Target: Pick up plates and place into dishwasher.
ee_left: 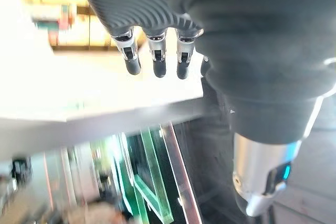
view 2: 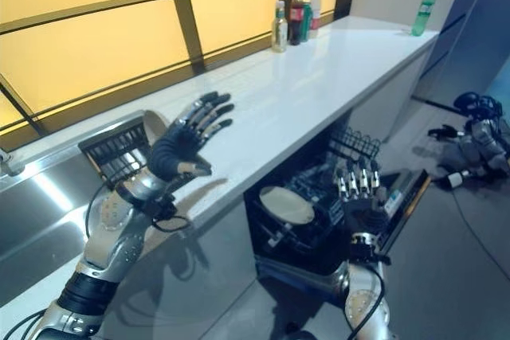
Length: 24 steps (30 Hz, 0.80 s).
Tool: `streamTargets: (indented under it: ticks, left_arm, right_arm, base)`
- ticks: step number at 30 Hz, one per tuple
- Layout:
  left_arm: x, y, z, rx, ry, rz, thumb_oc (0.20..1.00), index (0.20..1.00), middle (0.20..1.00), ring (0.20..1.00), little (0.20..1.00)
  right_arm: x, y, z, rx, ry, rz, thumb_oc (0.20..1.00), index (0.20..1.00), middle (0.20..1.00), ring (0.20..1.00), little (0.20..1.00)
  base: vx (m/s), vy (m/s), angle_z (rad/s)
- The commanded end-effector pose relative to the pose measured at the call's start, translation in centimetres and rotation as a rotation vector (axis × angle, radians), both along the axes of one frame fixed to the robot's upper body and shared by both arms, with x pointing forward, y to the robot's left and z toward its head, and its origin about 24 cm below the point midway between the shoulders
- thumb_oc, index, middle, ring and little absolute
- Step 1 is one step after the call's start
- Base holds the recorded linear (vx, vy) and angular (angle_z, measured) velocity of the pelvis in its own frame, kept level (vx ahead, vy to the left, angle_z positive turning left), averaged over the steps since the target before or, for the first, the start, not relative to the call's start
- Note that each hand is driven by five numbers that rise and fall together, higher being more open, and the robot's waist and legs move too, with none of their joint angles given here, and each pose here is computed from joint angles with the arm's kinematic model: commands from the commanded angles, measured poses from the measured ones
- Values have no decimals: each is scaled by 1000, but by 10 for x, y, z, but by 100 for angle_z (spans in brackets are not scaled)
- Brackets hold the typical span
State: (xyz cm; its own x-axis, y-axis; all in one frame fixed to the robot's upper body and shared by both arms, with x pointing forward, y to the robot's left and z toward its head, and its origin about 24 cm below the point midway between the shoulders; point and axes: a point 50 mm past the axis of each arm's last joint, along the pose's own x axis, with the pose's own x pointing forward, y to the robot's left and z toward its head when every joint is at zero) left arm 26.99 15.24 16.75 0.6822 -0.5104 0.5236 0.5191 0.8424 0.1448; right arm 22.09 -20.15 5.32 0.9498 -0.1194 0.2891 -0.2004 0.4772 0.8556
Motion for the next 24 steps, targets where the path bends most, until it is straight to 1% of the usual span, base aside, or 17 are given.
streamTargets:
  ticks: [1, 2, 3, 4, 5, 6, 7, 9, 11, 12, 13, 15, 17, 20, 21, 23, 24]
  left_arm:
    - [0, 38, 31, 126, -202, 316, 1000, 1000, 1000, 1000, 1000]
    - [0, 45, 31, 151, -214, 383, 1000, 1000, 1000, 1000, 1000]
    - [-1, 54, 32, 227, -262, 473, 1000, 1000, 1000, 1000, 1000]
    - [-2, 66, 32, 352, -318, 575, 1000, 1000, 1000, 1000, 1000]
    - [-2, 77, 33, 424, -333, 648, 1000, 1000, 1000, 1000, 1000]
    - [-1, 78, 33, 431, -339, 658, 1000, 1000, 1000, 1000, 1000]
    - [0, 89, 32, 558, -394, 745, 1000, 1000, 1000, 1000, 1000]
    - [5, 107, 34, 742, -435, 854, 1000, 1000, 1000, 1000, 1000]
    - [9, 123, 37, 845, -459, 927, 1000, 1000, 1000, 1000, 1000]
    - [10, 124, 36, 868, -464, 941, 1000, 1000, 1000, 1000, 1000]
    - [10, 134, 38, 914, -481, 983, 1000, 1000, 1000, 1000, 1000]
    - [9, 143, 40, 978, -521, 1039, 1000, 1000, 1000, 1000, 1000]
    - [9, 146, 42, 1023, -559, 1062, 1000, 1000, 1000, 1000, 1000]
    - [15, 140, 42, 1081, -587, 1058, 1000, 1000, 1000, 1000, 1000]
    - [17, 140, 43, 1070, -580, 1054, 1000, 1000, 1000, 1000, 1000]
    - [21, 134, 39, 973, -525, 1036, 1000, 1000, 1000, 1000, 1000]
    - [21, 133, 38, 954, -516, 1031, 1000, 1000, 1000, 1000, 1000]
  right_arm:
    - [9, 1, 45, -81, -215, 21, 1000, 1000, 1000, 1000, 1000]
    - [8, 0, 46, -100, -211, 23, 1000, 1000, 1000, 1000, 1000]
    - [8, -3, 47, -123, -202, 22, 1000, 1000, 1000, 1000, 1000]
    - [8, -8, 47, -134, -195, 25, 1000, 1000, 1000, 1000, 1000]
    - [8, -11, 48, -132, -189, 33, 1000, 1000, 1000, 1000, 1000]
    - [8, -11, 48, -131, -188, 34, 1000, 1000, 1000, 1000, 1000]
    - [9, -13, 46, -153, -178, 37, 1000, 1000, 1000, 1000, 1000]
    - [11, -15, 48, -208, -173, 40, 1000, 1000, 1000, 1000, 1000]
    - [12, -15, 52, -256, -171, 49, 1000, 1000, 1000, 1000, 1000]
    - [12, -15, 52, -270, -172, 49, 1000, 1000, 1000, 1000, 1000]
    - [12, -19, 55, -327, -168, 43, 1000, 1000, 1000, 1000, 1000]
    - [10, -22, 58, -402, -179, 47, 1000, 1000, 1000, 1000, 1000]
    - [10, -25, 60, -428, -183, 69, 1000, 1000, 1000, 1000, 1000]
    - [12, -25, 61, -462, -189, 101, 1000, 1000, 1000, 1000, 1000]
    - [12, -25, 61, -466, -190, 104, 1000, 1000, 1000, 1000, 1000]
    - [13, -19, 64, -488, -204, 111, 1000, 1000, 1000, 1000, 1000]
    - [13, -18, 64, -492, -207, 109, 1000, 1000, 1000, 1000, 1000]
  base:
    - [60, 4, 10]
    - [52, -2, 10]
    - [51, -12, 10]
    - [51, -20, 7]
    - [36, -20, 6]
    - [32, -21, 7]
    - [28, -14, 7]
    - [40, -15, 8]
    - [44, -9, 8]
    - [52, -15, 7]
    - [46, -19, 9]
    - [42, -20, 9]
    - [38, -23, 5]
    - [41, -26, 1]
    - [37, -30, -1]
    - [27, -31, -1]
    - [0, 0, 0]
